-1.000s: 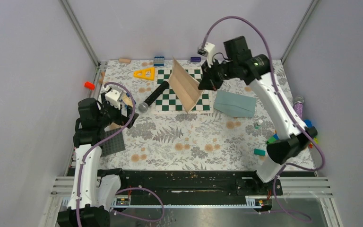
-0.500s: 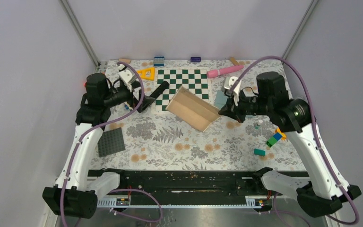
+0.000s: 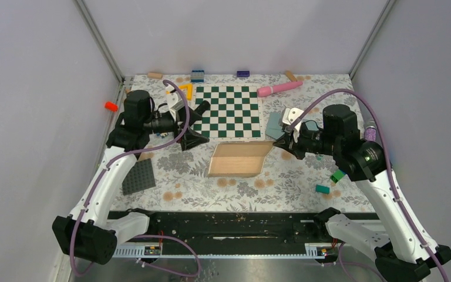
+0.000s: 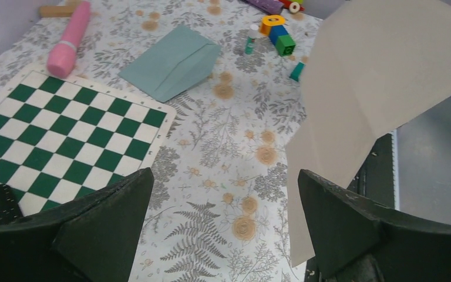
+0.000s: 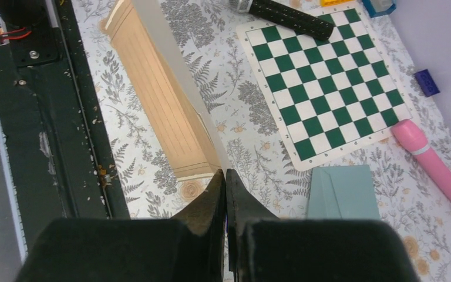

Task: Place the letter into the envelope and seal it
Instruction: Pick up the letter from the center of the board.

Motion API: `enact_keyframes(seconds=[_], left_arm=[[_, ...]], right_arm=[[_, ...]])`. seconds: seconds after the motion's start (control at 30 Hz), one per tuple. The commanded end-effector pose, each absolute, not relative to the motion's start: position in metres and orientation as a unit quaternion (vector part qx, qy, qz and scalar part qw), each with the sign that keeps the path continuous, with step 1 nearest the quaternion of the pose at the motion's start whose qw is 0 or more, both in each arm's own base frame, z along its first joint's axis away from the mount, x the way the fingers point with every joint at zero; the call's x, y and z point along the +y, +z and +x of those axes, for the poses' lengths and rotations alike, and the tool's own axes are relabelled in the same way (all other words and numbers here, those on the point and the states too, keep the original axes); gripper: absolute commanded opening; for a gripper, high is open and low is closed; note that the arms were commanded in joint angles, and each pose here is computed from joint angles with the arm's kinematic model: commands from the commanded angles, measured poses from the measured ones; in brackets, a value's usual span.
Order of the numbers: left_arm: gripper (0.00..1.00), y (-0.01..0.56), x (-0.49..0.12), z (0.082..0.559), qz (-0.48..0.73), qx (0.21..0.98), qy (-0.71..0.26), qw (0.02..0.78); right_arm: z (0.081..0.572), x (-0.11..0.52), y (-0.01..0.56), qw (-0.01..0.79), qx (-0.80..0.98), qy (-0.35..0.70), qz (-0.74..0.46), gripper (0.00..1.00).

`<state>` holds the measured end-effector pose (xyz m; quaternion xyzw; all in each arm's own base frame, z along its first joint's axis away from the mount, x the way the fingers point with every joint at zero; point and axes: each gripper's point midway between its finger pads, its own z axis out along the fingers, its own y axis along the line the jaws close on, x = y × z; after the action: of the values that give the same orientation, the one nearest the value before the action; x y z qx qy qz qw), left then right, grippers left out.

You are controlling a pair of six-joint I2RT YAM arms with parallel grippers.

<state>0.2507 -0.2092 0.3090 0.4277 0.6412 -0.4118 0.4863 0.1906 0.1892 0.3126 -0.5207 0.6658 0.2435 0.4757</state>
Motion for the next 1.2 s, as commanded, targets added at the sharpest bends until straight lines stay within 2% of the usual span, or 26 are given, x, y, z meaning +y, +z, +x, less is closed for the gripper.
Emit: enact_keyframes(seconds=[0.0,0.57,1.1,1.17], left_arm=[[0.99,0.311,-0.218,0.231,0.459,0.604,-0.458,0.463],[0.99,0.294,-0.234,0.212,0.489,0.588,-0.483,0.427],[0.99,0.273,-0.249,0.233,0.494,0.619,-0.438,0.425],[0.94,0.274,-0.251,0.231,0.498,0.615,-0.440,0.424]], right_arm=[[0.201,0.189,0.331,0.526,0.644,0.221,-0.510,0.00],[0.229,0.173,0.353,0.587,0.661,0.165,-0.438,0.00],[0.226,0.173,0.355,0.590,0.657,0.168,-0.438,0.00],[0.226,0.173,0.356,0.590,0.658,0.169,-0.435,0.00]])
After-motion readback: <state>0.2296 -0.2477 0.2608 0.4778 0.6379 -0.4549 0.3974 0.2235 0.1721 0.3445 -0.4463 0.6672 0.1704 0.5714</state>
